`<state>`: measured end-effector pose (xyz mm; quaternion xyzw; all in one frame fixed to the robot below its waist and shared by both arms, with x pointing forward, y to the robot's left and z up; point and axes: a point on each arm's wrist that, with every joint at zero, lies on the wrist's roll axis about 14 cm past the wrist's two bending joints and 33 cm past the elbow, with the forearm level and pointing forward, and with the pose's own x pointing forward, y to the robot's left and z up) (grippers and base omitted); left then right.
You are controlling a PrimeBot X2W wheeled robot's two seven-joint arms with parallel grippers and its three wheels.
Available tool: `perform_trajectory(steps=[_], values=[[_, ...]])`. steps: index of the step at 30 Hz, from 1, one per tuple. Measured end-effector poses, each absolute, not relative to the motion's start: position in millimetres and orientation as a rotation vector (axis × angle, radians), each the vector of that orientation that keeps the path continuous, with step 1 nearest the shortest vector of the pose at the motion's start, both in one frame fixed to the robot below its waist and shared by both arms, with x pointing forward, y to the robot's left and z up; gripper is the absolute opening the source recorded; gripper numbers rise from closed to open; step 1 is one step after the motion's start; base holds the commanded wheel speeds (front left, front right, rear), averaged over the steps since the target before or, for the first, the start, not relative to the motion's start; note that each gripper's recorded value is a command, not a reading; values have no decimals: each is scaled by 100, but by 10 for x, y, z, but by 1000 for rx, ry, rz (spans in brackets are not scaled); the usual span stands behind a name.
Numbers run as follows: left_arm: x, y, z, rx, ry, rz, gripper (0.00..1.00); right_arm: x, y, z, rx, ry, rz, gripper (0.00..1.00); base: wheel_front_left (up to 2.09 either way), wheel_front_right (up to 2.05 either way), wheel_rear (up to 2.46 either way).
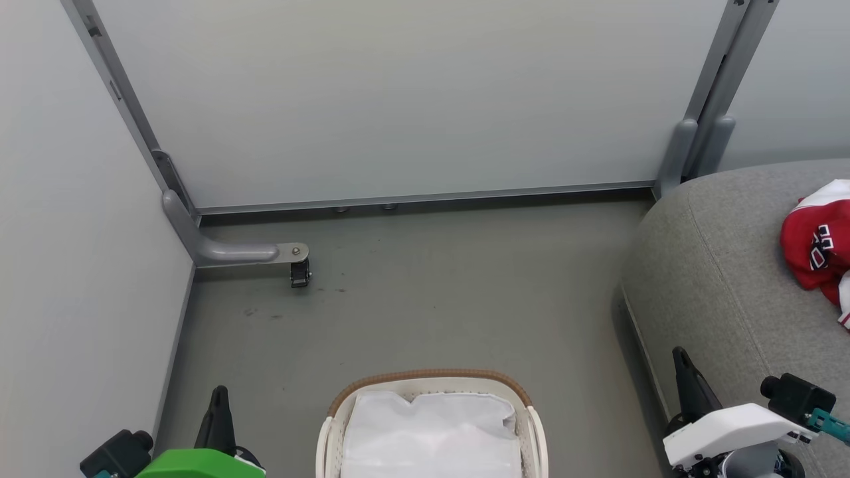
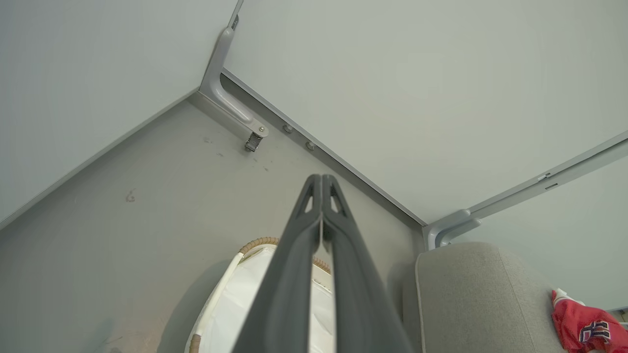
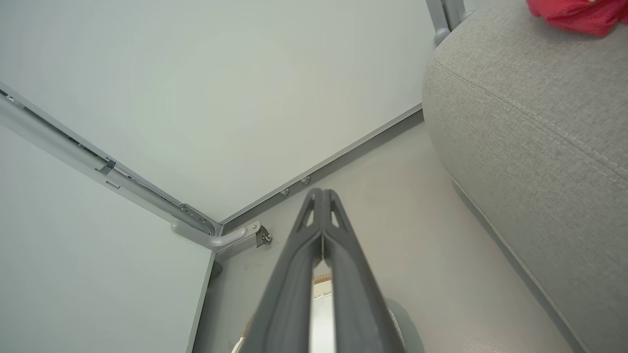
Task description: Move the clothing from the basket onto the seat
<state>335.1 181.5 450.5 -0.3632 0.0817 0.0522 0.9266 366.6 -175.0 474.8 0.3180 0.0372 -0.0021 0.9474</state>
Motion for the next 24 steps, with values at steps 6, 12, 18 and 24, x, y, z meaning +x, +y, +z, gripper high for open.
perform_trajectory(steps=[6, 12, 18, 24], values=[[3391, 1834, 4525, -823, 167, 113, 0, 3682, -1784, 4759, 732, 76, -19, 0, 0, 0, 0], [3438, 1858, 4562, -895, 159, 115, 0, 3702, -1808, 4779, 811, 74, -29, 0, 0, 0, 0], [3482, 1869, 4597, -962, 151, 112, 0, 3728, -1827, 4806, 887, 70, -34, 0, 0, 0, 0], [3517, 1887, 4625, -1028, 144, 112, 0, 3734, -1847, 4808, 961, 72, -41, 0, 0, 0, 0]])
